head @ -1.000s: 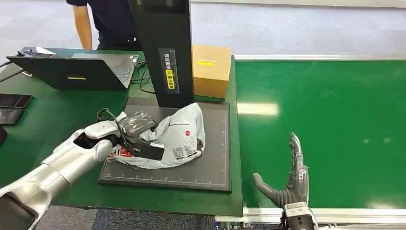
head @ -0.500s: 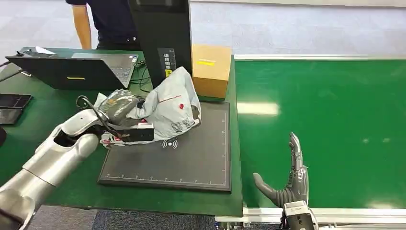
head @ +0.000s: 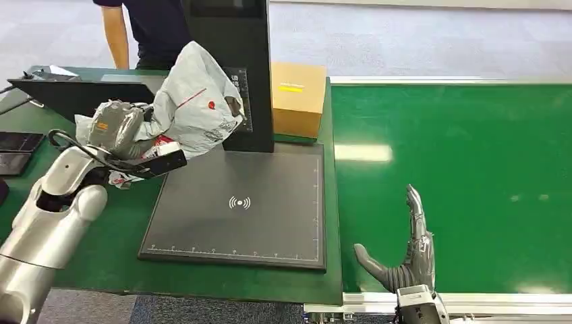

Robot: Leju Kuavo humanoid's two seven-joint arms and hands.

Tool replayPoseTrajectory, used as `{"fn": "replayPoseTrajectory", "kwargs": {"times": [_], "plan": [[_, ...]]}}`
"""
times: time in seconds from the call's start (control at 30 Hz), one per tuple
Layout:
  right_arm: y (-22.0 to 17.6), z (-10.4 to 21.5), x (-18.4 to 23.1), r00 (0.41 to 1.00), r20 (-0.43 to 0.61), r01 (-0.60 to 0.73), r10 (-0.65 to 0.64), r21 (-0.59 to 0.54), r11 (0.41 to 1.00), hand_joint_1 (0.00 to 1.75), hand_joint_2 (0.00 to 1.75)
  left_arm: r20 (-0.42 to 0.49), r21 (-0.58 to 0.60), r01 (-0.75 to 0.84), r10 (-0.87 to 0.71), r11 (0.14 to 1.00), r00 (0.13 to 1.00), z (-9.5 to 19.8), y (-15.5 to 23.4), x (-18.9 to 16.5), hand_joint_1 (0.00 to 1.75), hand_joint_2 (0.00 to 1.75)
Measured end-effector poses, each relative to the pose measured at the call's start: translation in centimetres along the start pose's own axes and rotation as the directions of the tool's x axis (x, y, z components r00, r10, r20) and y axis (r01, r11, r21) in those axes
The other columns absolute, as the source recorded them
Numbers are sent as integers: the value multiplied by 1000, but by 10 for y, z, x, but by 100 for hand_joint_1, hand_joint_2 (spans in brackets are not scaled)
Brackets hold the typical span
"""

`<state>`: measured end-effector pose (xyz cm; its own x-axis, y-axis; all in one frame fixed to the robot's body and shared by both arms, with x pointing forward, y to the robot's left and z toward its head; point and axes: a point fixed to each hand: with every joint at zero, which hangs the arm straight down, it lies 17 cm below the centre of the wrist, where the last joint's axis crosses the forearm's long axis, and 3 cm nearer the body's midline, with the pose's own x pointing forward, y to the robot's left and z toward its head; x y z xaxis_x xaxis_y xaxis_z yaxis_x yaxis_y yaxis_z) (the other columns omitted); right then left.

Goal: Moved the parcel from conveyor to table for the left to box.

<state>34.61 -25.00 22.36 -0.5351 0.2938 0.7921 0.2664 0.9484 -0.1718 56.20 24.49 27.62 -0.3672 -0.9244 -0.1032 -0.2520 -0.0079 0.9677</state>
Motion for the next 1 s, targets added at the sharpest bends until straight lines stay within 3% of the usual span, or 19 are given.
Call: {"fn": "replayPoseTrajectory", "kwargs": {"times": [0.27,0.33,0.53,0.73,0.83,1.0], "plan": [[0,-1,1,1000,2,1,-1,-2,1000,0,175,-22,16,11,-11,1000,1000,1,4,-6,175,175],[0,-1,1,1000,2,-1,1,1,1000,0,175,-72,31,39,-36,999,997,4,9,-23,175,175],[4,2,1,1000,-8,-3,4,19,1000,0,175,-363,141,159,-98,977,926,34,61,-142,175,175],[6,0,4,1000,-13,-5,5,1,1000,0,175,-667,160,266,-95,951,739,83,74,-261,175,175],[6,2,4,1000,-19,-5,5,-8,1000,0,175,-767,143,297,-84,944,636,109,65,-301,175,175],[8,4,4,1000,-24,4,-4,-11,1000,0,175,-852,124,268,-36,955,523,151,45,-346,175,175]]}}
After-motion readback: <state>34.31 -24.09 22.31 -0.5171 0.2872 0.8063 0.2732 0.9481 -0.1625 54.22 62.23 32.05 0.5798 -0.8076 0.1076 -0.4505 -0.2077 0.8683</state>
